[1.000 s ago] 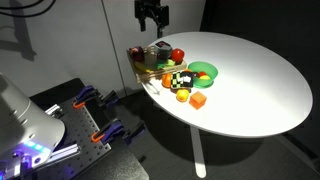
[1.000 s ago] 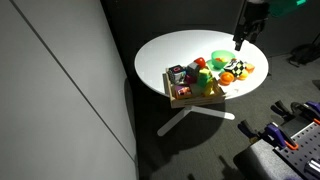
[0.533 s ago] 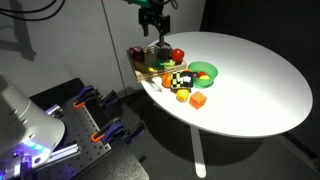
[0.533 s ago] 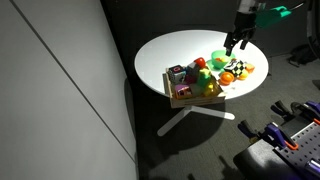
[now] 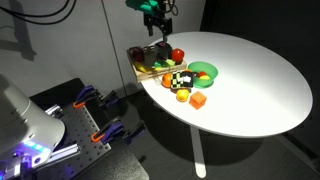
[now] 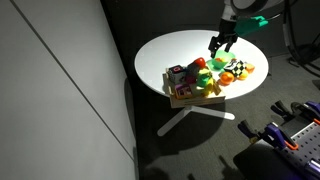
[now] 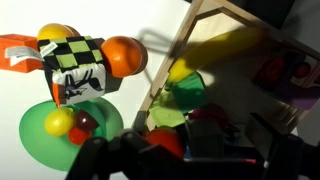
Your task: Put the grey block in the green bowl
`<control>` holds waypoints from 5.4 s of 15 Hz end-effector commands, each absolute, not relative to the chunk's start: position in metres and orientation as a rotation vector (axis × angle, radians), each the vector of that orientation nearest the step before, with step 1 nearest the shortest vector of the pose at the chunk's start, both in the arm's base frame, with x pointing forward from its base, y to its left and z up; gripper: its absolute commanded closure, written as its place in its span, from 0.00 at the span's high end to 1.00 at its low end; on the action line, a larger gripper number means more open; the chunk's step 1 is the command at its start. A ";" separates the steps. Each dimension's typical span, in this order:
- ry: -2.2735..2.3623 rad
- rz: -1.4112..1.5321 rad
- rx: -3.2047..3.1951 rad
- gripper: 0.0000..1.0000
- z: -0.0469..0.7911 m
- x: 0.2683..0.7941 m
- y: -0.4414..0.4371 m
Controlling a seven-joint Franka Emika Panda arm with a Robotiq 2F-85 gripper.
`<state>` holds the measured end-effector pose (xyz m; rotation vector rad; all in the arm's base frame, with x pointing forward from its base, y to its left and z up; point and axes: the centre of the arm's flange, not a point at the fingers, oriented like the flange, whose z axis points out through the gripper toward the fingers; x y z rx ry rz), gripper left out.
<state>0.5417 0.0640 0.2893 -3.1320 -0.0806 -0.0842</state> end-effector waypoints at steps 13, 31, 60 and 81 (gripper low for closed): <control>-0.245 -0.009 -3.141 1.00 0.228 0.631 0.113; -0.289 0.052 -3.208 1.00 0.197 0.651 0.126; -0.282 0.033 -3.289 0.49 0.179 0.657 0.137; -0.068 0.086 -3.236 0.33 0.272 0.653 0.058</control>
